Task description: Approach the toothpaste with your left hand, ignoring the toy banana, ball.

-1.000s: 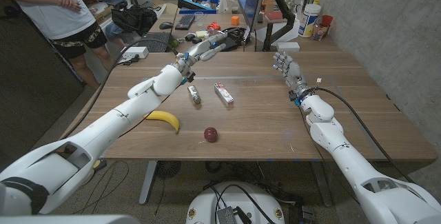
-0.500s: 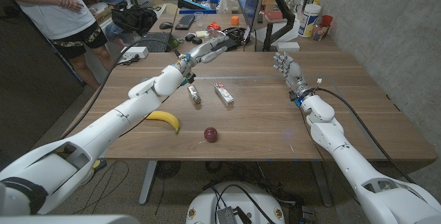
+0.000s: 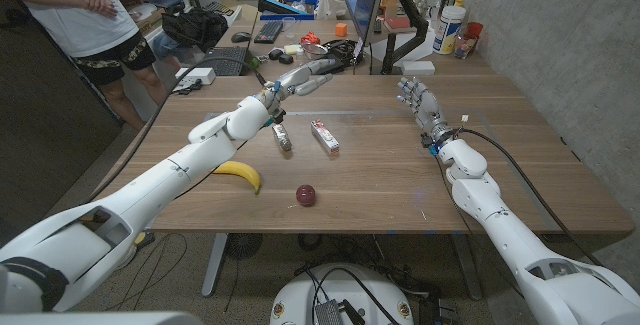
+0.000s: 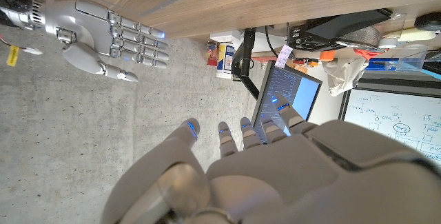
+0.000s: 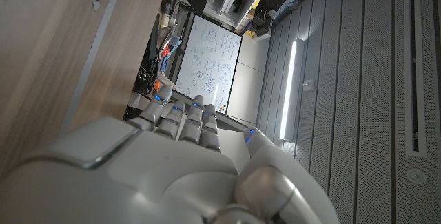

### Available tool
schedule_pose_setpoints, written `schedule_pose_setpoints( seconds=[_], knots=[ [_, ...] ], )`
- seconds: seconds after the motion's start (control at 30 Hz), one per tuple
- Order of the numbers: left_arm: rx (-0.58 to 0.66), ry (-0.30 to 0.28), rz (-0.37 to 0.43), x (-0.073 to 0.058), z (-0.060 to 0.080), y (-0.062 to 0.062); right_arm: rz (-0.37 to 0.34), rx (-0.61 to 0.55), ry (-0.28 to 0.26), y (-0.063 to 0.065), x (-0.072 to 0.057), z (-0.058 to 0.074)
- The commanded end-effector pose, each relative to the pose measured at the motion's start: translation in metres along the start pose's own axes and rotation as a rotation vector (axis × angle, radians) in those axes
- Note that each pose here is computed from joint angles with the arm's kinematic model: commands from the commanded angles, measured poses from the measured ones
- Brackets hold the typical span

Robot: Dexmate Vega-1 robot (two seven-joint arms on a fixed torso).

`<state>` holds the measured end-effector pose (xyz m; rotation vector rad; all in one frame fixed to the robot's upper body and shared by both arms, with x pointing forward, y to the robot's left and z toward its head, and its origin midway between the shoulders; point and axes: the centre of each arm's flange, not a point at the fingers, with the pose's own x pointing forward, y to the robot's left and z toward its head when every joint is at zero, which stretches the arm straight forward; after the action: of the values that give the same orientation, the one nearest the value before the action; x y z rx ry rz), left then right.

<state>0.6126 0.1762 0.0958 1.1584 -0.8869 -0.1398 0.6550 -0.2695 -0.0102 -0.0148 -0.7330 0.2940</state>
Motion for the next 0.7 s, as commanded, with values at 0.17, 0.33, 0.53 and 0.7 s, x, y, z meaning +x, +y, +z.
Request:
schedule_pose_setpoints(
  seconds=[0.17,0.33,0.53,0.7],
  knots=[
    [0.023,0.019,-0.030,0.0004,-0.0020,-0.0042,0.005,-0.003,0.000,-0.0005,0.0026,-0.0005],
    [0.027,0.025,-0.037,-0.0004,-0.0046,-0.0045,0.007,-0.003,0.002,0.0013,0.0046,-0.0013],
    [0.034,0.031,-0.044,-0.0017,-0.0080,-0.0044,0.009,-0.005,0.003,0.0040,0.0065,-0.0019],
    [0.039,0.036,-0.054,-0.0022,-0.0099,-0.0048,0.010,-0.006,0.002,0.0059,0.0075,-0.0021]
  ],
)
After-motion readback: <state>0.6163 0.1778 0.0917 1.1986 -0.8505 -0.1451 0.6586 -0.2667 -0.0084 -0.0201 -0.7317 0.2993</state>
